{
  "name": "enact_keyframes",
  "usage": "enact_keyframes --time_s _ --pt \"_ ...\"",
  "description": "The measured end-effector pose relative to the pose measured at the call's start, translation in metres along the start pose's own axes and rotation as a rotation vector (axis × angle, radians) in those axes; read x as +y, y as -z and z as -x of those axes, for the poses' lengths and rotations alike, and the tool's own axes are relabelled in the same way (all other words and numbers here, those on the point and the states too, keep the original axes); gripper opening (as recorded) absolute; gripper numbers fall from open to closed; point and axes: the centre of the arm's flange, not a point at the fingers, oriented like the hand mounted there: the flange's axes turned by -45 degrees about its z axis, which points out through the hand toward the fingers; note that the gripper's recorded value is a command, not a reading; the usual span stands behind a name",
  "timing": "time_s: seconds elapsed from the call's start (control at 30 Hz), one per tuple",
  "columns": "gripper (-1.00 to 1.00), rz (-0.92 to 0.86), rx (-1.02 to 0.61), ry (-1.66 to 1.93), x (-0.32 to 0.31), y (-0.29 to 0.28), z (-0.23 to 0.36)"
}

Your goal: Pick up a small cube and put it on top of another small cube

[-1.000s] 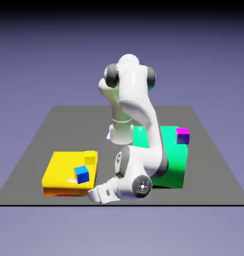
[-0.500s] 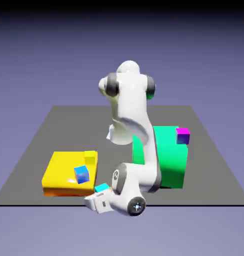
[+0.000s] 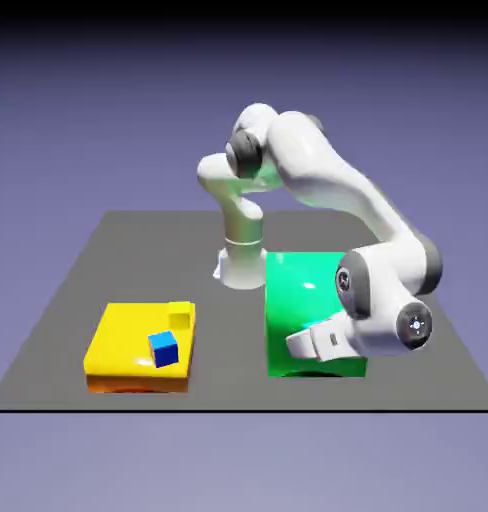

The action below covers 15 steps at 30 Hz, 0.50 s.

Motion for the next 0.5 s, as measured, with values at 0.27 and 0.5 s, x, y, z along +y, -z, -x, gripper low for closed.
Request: enact_keyframes --time_s 0.27,0.5 --pt "-1.00 -0.034 -0.012 -0.042 -0.114 0.046 0.106" --pt "-1.00 -0.144 -0.173 -0.082 -0.084 0.027 0.112"
